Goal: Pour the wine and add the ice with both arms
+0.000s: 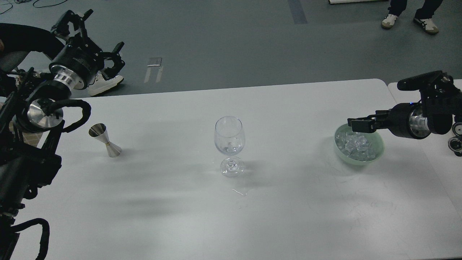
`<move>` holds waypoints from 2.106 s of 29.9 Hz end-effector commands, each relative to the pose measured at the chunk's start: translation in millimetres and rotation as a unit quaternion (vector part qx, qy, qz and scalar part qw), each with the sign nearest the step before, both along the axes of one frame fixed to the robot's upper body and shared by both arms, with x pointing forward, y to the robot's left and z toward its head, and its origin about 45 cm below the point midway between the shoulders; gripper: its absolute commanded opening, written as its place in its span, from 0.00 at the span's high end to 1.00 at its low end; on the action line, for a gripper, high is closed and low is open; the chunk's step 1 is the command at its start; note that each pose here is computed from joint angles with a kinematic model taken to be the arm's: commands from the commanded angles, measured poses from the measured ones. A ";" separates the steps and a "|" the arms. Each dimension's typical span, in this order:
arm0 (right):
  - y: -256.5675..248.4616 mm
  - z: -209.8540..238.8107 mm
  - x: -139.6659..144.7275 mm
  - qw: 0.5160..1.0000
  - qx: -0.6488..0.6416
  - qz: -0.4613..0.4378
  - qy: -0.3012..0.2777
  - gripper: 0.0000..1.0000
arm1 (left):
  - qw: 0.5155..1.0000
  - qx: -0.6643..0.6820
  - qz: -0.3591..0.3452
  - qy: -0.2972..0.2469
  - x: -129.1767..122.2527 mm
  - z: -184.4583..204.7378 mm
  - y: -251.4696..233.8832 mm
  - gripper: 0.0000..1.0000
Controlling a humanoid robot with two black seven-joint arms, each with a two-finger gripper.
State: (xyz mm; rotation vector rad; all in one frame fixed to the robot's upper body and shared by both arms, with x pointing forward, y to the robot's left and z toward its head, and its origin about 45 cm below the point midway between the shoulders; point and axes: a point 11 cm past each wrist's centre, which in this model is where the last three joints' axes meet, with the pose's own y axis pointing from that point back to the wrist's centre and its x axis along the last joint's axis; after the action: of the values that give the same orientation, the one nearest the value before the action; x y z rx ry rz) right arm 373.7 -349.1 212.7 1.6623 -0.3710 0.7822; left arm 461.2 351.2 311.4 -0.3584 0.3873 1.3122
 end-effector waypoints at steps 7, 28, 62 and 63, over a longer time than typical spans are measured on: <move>11.5 -22.2 -8.1 1.000 -0.004 0.013 0.018 0.02 | 1.000 -0.001 0.003 0.003 -2.7 -6.4 2.3 0.04; 8.9 -45.7 -17.2 0.999 -0.043 0.009 0.027 0.32 | 1.000 -0.004 0.014 0.004 -7.7 -17.1 7.4 0.04; 7.9 -52.4 -21.6 0.998 -0.054 0.000 0.034 0.62 | 1.000 -0.003 0.017 0.007 -9.2 -20.5 9.5 0.04; 7.2 -52.3 -21.8 0.998 -0.055 0.000 0.034 0.62 | 1.000 -0.003 0.017 0.007 -9.2 -20.5 9.5 0.04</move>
State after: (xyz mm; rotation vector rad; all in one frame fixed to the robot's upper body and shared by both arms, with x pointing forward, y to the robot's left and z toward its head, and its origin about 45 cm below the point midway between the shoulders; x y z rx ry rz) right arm 352.2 -341.7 160.2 1.5821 -0.2775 0.7312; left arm 452.0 360.6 290.9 -0.3612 0.3987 1.3468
